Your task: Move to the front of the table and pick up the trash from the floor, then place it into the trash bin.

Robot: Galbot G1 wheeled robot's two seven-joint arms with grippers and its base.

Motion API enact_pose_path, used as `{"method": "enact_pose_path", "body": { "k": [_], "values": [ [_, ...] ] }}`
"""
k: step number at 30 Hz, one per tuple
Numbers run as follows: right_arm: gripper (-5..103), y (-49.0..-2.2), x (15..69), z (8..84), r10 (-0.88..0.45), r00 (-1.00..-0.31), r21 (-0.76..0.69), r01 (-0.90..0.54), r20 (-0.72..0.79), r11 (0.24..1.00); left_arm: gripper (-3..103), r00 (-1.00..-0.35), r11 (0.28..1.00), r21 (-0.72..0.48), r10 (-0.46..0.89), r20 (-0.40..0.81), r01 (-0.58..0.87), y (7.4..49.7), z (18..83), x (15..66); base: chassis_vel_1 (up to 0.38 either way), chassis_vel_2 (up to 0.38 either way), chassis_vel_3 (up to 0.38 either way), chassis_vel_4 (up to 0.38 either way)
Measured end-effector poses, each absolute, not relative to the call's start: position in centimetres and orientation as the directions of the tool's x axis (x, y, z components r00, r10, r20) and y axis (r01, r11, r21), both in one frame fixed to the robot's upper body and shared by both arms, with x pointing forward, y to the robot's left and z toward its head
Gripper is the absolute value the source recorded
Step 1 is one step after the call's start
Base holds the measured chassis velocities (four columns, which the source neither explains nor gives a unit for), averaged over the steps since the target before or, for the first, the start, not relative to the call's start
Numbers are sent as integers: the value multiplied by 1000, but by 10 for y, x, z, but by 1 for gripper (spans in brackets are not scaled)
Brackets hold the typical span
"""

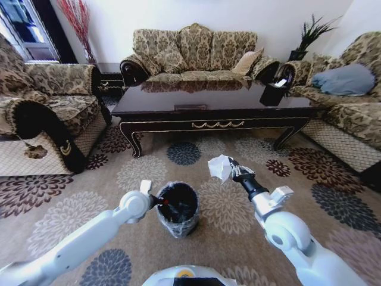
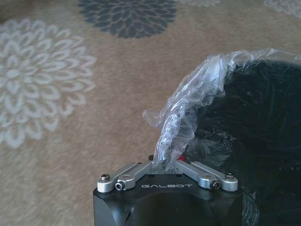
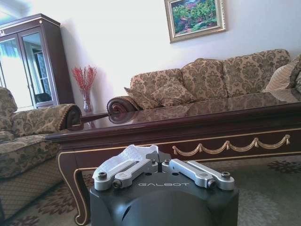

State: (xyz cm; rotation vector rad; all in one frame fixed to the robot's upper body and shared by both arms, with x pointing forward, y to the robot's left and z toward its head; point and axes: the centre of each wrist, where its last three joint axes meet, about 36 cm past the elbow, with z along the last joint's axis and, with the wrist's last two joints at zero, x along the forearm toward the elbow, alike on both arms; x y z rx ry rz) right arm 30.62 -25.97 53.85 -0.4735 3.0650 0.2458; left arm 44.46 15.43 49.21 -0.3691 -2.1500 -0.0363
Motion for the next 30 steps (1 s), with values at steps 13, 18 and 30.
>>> {"method": "enact_pose_path", "body": {
  "k": [13,18,30],
  "values": [
    [0,-249,266,549,-332,-943,194,-332,-33,923,0,-520,932,-104,284,806,347,96,498,476,0,0,0,0],
    [0,-244,257,533,-326,-945,182,-320,5,930,0,-521,925,-111,300,799,363,79,504,478,0,0,0,0],
    [0,-240,260,507,-309,-949,195,-292,59,936,0,-520,915,-116,319,793,385,72,512,471,0,0,0,0]
  ]
}}
